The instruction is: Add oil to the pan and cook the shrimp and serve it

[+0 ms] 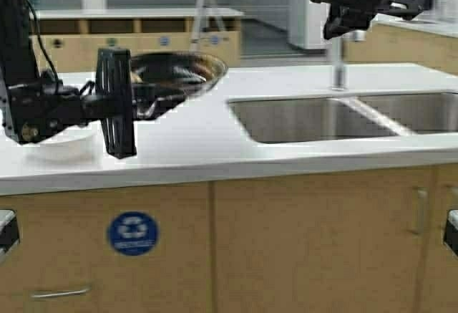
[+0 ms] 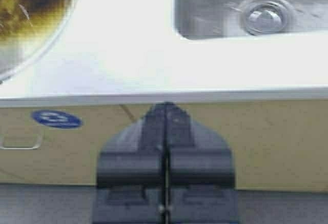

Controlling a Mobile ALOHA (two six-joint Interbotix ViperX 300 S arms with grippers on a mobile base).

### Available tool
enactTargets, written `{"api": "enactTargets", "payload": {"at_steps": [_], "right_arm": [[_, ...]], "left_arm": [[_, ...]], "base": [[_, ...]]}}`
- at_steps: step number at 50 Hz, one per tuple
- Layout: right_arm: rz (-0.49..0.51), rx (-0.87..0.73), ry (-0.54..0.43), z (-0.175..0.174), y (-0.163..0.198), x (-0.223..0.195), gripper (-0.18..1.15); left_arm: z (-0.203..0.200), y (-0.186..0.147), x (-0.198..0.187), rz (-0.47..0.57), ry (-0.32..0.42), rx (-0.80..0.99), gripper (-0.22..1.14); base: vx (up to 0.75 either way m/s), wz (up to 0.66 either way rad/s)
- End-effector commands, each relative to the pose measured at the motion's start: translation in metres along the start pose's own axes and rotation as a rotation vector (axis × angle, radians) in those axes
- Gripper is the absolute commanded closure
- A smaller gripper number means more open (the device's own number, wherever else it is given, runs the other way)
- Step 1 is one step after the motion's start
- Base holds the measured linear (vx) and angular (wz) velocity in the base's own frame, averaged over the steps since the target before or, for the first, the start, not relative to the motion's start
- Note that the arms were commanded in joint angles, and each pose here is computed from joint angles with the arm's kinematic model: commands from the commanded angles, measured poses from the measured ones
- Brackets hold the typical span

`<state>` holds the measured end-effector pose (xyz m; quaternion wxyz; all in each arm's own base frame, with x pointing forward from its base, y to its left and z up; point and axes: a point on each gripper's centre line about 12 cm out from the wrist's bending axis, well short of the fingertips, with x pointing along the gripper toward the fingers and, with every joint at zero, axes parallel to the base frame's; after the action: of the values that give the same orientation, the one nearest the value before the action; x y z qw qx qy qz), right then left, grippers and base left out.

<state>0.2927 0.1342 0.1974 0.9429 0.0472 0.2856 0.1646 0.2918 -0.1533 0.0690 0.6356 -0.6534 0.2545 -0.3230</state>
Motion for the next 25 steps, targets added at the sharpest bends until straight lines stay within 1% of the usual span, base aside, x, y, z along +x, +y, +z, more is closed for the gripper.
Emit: {"api": "enactTargets", "payload": {"at_steps": [1, 9, 14, 19, 25], "right_arm": [[0.008, 0.000, -0.039, 0.012, 0.003, -0.004, 0.92], [0.008, -0.002, -0.037, 0.011, 0.002, -0.004, 0.92], [0.009, -0.004, -0.032, 0.010, 0.003, -0.003, 0.92], [0.007, -0.001, -0.034, 0.012, 0.003, -0.002, 0.92], [0.008, -0.001, -0.037, 0.013, 0.003, -0.002, 0.92]], "left_arm": [[0.001, -0.026, 0.005, -0.063, -0.004, 0.051, 0.89], [0.002, -0.032, 0.002, -0.032, -0.022, 0.062, 0.88], [0.002, -0.044, 0.003, -0.041, -0.029, 0.079, 0.88], [0.003, -0.058, 0.004, -0.054, -0.030, 0.090, 0.88], [0.005, -0.068, 0.005, -0.022, -0.046, 0.116, 0.88]], "base": [[0.04, 0.38], [0.04, 0.35], [0.03, 0.29], [0.03, 0.21], [0.03, 0.14]]}}
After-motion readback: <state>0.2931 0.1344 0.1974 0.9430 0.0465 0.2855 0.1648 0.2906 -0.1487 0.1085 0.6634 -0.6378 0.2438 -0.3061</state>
